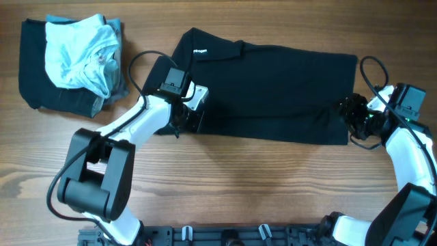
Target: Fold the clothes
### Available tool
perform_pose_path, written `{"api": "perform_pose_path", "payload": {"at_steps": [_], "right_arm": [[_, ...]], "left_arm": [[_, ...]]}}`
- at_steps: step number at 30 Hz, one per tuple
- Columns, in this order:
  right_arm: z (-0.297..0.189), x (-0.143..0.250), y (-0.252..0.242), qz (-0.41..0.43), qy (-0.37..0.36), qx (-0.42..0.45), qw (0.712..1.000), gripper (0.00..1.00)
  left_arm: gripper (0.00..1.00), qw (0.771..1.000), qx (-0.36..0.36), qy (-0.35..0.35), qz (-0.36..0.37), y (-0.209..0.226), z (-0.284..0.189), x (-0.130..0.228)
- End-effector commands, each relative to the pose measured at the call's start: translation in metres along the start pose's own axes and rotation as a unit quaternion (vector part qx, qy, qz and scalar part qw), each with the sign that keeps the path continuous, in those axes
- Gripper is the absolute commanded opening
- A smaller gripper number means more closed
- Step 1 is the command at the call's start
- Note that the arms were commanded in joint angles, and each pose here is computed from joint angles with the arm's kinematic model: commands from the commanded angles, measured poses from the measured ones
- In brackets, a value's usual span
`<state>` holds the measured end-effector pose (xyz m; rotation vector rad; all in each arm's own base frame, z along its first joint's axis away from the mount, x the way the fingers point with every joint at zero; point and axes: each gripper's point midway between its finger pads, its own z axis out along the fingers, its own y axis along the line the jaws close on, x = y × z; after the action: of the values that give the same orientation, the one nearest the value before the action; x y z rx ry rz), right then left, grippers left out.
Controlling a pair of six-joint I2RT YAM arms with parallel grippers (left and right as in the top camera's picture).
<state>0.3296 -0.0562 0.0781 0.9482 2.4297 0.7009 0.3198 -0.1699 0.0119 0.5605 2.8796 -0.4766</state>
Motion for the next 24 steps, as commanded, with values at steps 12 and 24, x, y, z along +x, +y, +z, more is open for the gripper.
{"api": "perform_pose_path", "payload": {"at_steps": [12, 24], "right_arm": [[-0.003, 0.002, 0.003, -0.012, 0.001, -0.008, 1.0, 0.65], [-0.003, 0.002, 0.003, -0.012, 0.001, -0.008, 1.0, 0.65]], "left_arm": [[0.04, 0.999, -0.009, -0.036, 0.001, 0.002, 0.0, -0.021], [0.04, 0.996, -0.008, -0.087, 0.012, -0.003, -0.015, -0.053]]}}
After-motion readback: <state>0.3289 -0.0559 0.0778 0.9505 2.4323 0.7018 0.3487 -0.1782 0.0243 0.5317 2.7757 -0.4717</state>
